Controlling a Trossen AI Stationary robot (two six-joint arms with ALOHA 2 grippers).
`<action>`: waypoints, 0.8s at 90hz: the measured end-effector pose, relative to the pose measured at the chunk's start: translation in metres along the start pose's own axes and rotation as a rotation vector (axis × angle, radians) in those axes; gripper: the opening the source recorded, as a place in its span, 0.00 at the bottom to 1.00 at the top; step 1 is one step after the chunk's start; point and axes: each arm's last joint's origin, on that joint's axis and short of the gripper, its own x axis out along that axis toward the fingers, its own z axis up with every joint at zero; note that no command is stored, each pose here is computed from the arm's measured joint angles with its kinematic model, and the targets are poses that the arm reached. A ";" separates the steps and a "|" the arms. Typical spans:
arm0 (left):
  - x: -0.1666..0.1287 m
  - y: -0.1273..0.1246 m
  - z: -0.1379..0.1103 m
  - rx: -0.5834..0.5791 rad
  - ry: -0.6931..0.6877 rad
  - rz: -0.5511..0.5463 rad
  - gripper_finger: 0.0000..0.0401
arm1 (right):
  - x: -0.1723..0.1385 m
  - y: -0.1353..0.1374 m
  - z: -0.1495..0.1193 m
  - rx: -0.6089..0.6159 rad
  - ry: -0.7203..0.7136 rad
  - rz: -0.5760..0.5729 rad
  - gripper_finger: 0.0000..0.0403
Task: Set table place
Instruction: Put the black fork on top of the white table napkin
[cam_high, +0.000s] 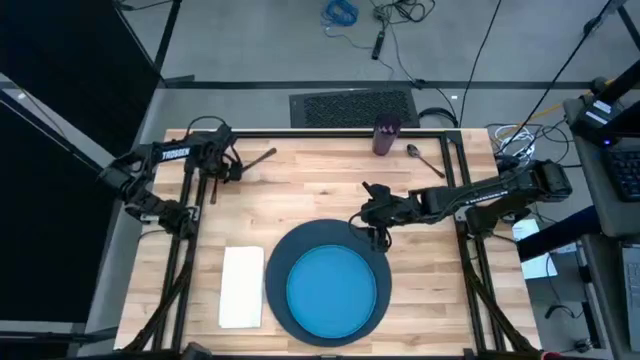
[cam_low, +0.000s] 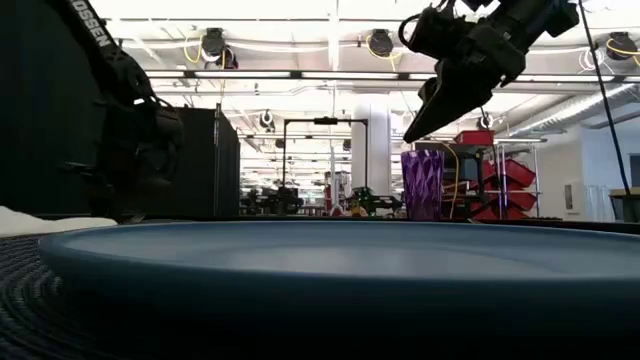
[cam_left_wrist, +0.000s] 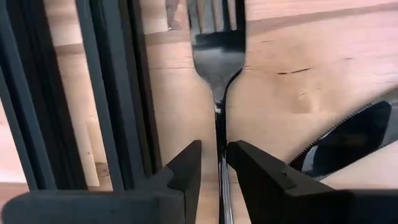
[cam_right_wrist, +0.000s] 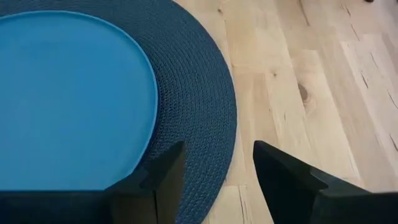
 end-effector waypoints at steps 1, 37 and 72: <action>0.000 0.000 0.000 0.006 0.001 -0.001 0.15 | 0.000 0.000 0.000 0.000 0.000 0.000 0.44; -0.012 0.004 -0.007 0.065 -0.005 -0.023 0.00 | 0.000 0.000 0.000 0.000 0.000 -0.002 0.44; -0.084 0.015 -0.023 0.097 -0.117 -0.166 0.00 | 0.000 0.000 0.000 -0.003 0.000 -0.002 0.44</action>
